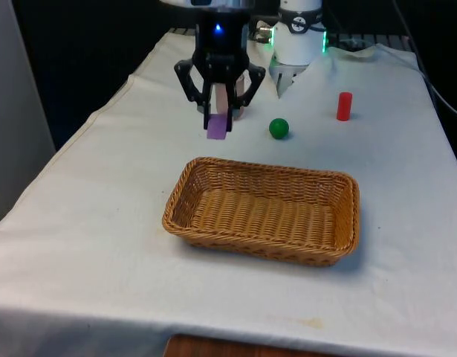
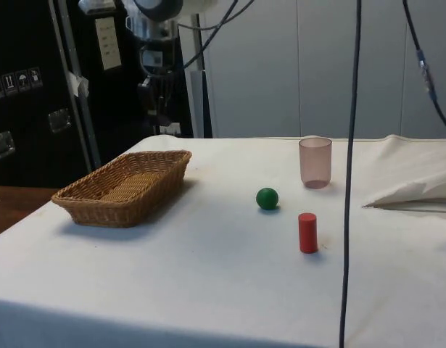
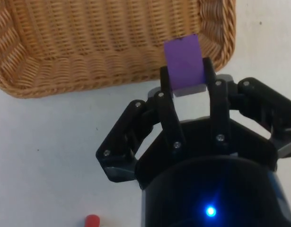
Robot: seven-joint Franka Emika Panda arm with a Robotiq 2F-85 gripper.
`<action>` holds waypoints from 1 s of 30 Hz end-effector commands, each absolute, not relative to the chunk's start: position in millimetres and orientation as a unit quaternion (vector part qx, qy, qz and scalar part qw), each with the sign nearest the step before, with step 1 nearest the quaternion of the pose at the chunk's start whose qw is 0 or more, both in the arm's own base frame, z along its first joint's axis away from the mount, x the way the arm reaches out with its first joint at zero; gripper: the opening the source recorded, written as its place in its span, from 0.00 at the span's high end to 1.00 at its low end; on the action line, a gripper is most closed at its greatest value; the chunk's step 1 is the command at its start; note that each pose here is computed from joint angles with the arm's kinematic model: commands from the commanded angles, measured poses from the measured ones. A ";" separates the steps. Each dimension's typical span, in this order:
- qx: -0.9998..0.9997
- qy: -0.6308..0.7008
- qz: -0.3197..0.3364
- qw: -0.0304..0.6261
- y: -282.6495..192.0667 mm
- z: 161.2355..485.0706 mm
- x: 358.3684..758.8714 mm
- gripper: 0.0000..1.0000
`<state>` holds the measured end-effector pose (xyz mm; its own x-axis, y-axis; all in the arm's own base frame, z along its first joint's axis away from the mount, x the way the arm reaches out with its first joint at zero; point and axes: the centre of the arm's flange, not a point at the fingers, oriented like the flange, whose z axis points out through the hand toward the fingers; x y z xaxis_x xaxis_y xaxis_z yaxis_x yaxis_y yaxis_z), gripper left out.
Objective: Pick up the triangular block and place it into the basket.
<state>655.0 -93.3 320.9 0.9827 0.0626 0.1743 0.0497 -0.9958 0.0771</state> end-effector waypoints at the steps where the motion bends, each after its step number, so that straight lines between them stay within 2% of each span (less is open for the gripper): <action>1: 0.995 0.027 0.084 0.039 -89.9 317.9 661.1 0.67; 14: 0.995 0.034 0.082 0.049 -73.5 294.6 693.9 0.67; 20: 0.996 0.038 0.069 0.051 -61.7 270.7 714.2 0.67; 30: 0.996 0.041 0.056 0.047 -52.7 238.6 726.3 0.67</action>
